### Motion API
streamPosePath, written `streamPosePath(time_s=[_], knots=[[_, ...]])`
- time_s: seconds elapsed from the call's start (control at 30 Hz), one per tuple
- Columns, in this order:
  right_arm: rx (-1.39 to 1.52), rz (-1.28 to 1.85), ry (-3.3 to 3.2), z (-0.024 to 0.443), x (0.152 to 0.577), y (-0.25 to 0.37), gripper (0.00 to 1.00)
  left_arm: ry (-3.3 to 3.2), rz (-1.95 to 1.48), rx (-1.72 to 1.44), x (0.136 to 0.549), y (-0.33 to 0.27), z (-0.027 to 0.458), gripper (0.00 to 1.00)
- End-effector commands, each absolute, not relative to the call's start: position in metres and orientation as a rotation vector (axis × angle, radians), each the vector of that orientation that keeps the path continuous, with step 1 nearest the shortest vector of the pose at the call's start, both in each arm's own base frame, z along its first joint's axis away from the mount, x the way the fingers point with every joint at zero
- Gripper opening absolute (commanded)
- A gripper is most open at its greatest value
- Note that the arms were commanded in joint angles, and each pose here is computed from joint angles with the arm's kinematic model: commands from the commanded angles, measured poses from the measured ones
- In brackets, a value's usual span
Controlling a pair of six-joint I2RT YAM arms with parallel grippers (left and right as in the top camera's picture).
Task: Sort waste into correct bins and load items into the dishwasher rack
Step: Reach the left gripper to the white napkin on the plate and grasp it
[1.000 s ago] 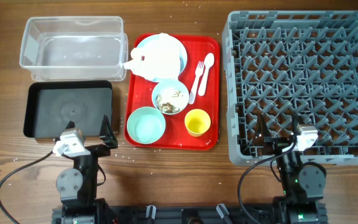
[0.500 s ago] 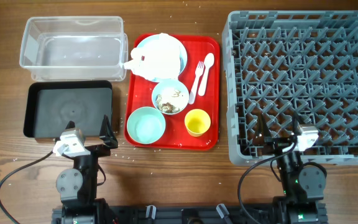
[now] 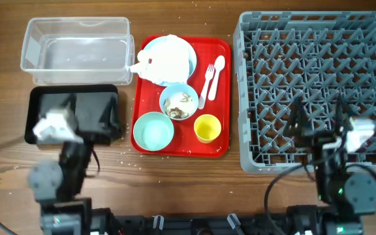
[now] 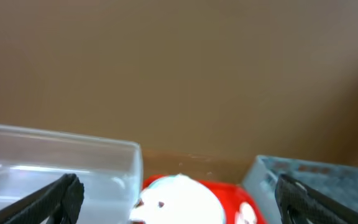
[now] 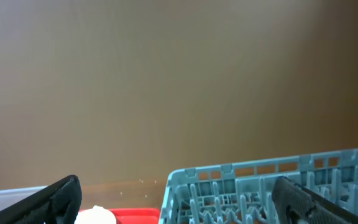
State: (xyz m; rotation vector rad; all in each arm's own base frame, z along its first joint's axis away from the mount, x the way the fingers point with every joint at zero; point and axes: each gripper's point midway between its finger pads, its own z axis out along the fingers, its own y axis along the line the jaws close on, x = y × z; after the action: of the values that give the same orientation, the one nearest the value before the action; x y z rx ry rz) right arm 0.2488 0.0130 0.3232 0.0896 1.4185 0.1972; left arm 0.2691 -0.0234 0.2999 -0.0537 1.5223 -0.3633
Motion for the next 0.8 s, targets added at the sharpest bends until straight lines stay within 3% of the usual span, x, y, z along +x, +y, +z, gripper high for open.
streamPosePath(time_s=[0.0,0.13,0.23,0.33,0.47,0.6,0.77], knots=[[0.09,0.157,1.477,0.352,0.269,0.011,1.0,1.595,-0.511,0.065,0.294,-0.05,0.345,1.0],[0.1,0.144,1.662,0.359,0.303,0.012,1.0,1.793,-0.565,0.075,0.344,-0.066,0.363,1.0],[0.104,0.139,1.853,0.343,0.329,0.015,1.0,2.011,-0.532,0.027,0.396,-0.079,0.341,1.0],[0.084,0.172,1.965,0.318,0.346,0.023,1.0,2.224,-0.493,0.014,0.438,-0.1,0.301,1.0],[0.188,0.231,2.127,0.267,0.365,0.026,1.0,2.43,-0.427,0.048,0.484,-0.134,0.207,1.0],[0.194,0.29,2.251,0.233,0.367,0.035,1.0,2.535,-0.418,0.073,0.506,-0.148,0.128,1.0],[0.197,0.286,2.276,0.225,0.369,0.035,1.0,2.548,-0.329,0.037,0.528,-0.141,0.081,1.0]])
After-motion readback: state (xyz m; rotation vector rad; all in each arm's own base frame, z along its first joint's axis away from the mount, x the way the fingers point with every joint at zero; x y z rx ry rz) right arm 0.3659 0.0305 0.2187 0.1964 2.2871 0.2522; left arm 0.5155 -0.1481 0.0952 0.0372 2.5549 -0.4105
